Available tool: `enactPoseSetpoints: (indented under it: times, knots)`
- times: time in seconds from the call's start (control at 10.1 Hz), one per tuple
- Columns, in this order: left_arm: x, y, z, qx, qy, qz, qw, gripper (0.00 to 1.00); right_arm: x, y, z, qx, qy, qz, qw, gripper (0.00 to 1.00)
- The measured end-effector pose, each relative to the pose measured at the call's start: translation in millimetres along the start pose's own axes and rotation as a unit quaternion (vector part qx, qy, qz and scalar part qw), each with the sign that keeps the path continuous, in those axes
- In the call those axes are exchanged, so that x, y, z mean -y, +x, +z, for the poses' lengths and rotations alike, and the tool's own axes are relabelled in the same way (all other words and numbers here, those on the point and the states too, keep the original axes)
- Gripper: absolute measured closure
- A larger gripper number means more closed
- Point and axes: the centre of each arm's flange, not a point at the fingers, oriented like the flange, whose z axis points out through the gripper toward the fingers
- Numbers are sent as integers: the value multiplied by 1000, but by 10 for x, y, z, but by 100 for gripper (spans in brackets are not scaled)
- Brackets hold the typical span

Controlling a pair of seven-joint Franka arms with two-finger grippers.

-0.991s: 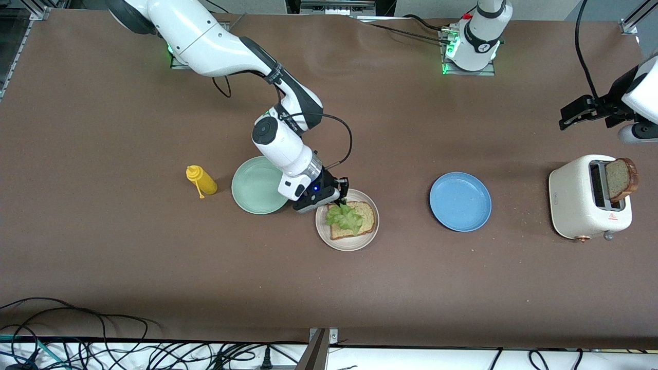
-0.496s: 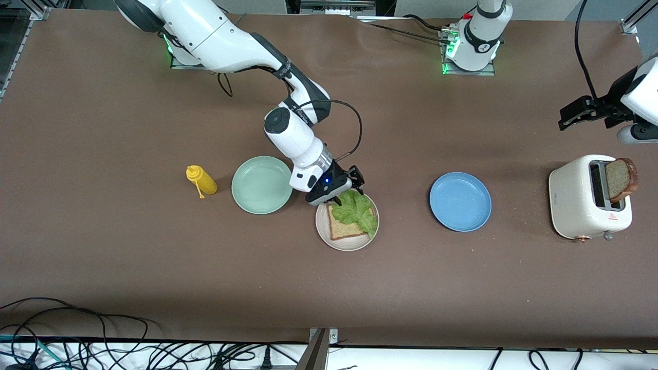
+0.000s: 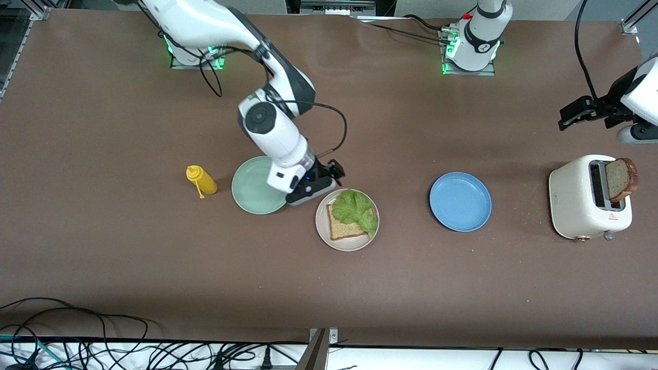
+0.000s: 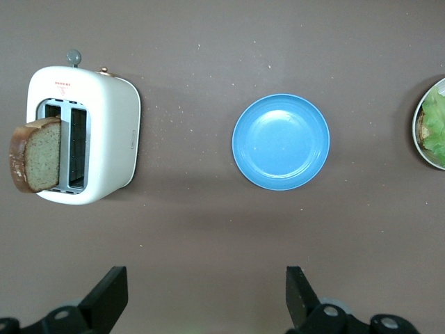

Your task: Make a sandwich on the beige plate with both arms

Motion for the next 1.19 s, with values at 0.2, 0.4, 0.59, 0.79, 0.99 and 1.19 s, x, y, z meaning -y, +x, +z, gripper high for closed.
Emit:
enactPoseSetpoints:
  times: [0.2,0.4,0.59,0.79,0.99,1.19]
  knots:
    - [-2,5,1,0,0,0,1000,0,-432,-67,-879,60,-44,28,997,0]
    - [-13,9,6,1,0,1,1000,0,-987,-178,-1320,109,-73,41,991,0]
    - [-16,11,8,1,0,1,1000,0,-1661,-225,-1634,135,-85,30,987,0]
    - [-20,12,9,1,0,2,1000,0,-2371,-341,-2011,155,-89,32,983,0]
    - [-22,13,9,1,0,2,1000,0,-2767,-459,-2296,170,-85,29,981,0]
    - [-22,15,10,1,0,2,1000,0,-2937,-478,-2474,167,-88,44,981,0]
